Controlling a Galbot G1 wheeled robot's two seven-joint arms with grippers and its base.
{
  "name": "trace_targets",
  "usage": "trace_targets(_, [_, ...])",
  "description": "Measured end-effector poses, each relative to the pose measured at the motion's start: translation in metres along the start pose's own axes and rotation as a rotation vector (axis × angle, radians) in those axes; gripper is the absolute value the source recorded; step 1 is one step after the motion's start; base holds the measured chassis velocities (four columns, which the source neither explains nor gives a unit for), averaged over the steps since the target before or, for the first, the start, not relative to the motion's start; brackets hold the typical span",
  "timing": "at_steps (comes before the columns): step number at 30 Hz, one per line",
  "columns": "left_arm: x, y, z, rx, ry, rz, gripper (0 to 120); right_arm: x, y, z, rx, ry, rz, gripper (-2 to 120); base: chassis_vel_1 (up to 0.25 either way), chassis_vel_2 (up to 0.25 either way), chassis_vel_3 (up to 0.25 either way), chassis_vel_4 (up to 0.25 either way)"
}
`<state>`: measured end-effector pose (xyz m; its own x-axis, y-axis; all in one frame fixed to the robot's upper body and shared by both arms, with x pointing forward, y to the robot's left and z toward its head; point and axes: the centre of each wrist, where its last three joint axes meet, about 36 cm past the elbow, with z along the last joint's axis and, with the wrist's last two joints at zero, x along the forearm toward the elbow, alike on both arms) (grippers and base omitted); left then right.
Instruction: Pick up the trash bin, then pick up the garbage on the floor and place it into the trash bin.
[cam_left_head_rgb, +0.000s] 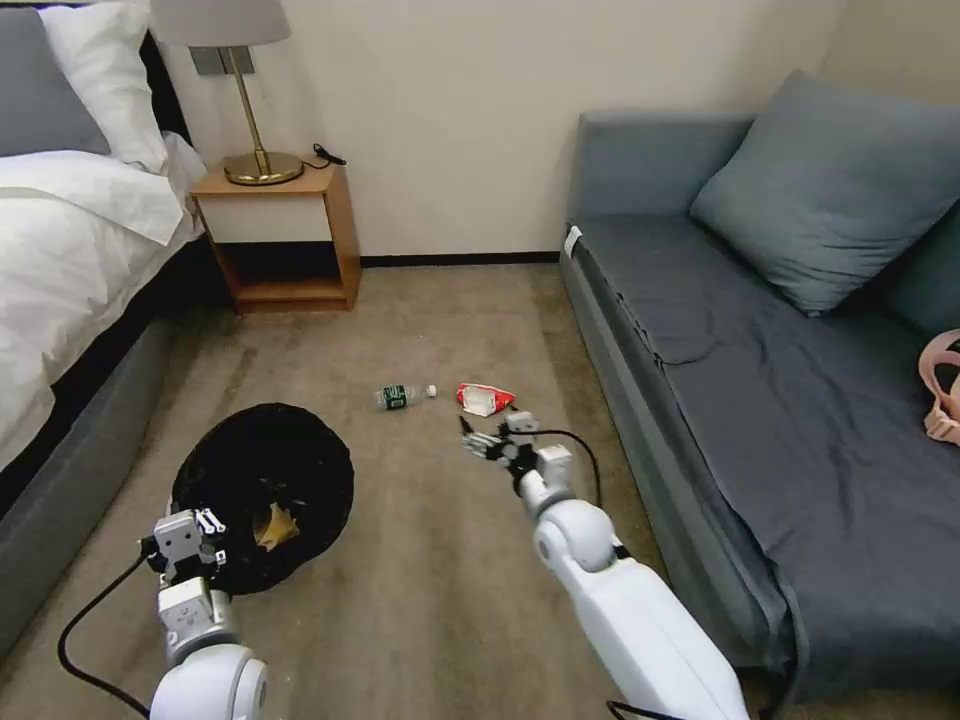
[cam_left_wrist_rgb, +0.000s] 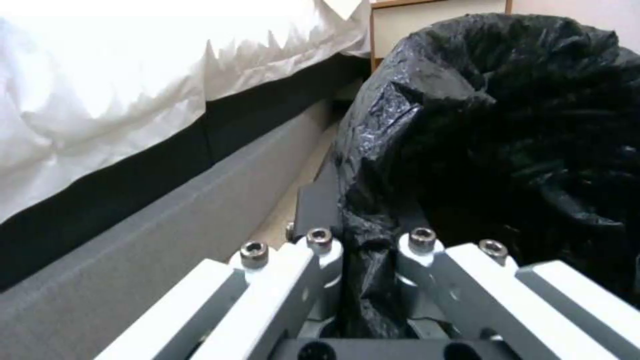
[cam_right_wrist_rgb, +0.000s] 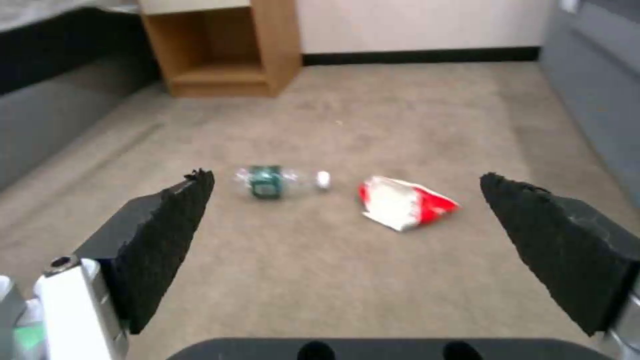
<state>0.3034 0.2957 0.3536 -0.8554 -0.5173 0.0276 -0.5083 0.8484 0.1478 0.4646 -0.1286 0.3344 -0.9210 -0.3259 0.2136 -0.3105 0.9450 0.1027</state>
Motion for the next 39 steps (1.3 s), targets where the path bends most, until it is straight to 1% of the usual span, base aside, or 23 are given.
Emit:
trace_targets(7, [-0.001, 0.001, -0.002, 0.005, -0.005, -0.008, 4, 0.019, -0.006, 0.02, -0.007, 0.044, 0.045, 100, 0.0, 0.0, 0.0, 0.0])
trace_targets(9, [-0.001, 0.003, -0.004, 0.007, -0.009, -0.014, 4, 0.029, -0.005, 0.034, 0.001, 0.065, 0.062, 100, 0.0, 0.0, 0.0, 0.0])
trace_targets(14, [0.0, 0.005, -0.006, 0.011, -0.013, -0.024, 4, 0.035, -0.007, 0.045, 0.006, 0.079, 0.078, 100, 0.0, 0.0, 0.0, 0.0])
trace_targets(29, [0.002, 0.006, -0.003, 0.014, -0.012, -0.032, 4, 0.035, -0.014, 0.057, 0.013, 0.089, 0.092, 100, 0.0, 0.0, 0.0, 0.0])
trace_targets(39, [0.001, 0.007, -0.001, 0.012, -0.012, -0.035, 4, 0.03, -0.01, 0.06, 0.026, 0.093, 0.078, 100, 0.0, 0.0, 0.0, 0.0])
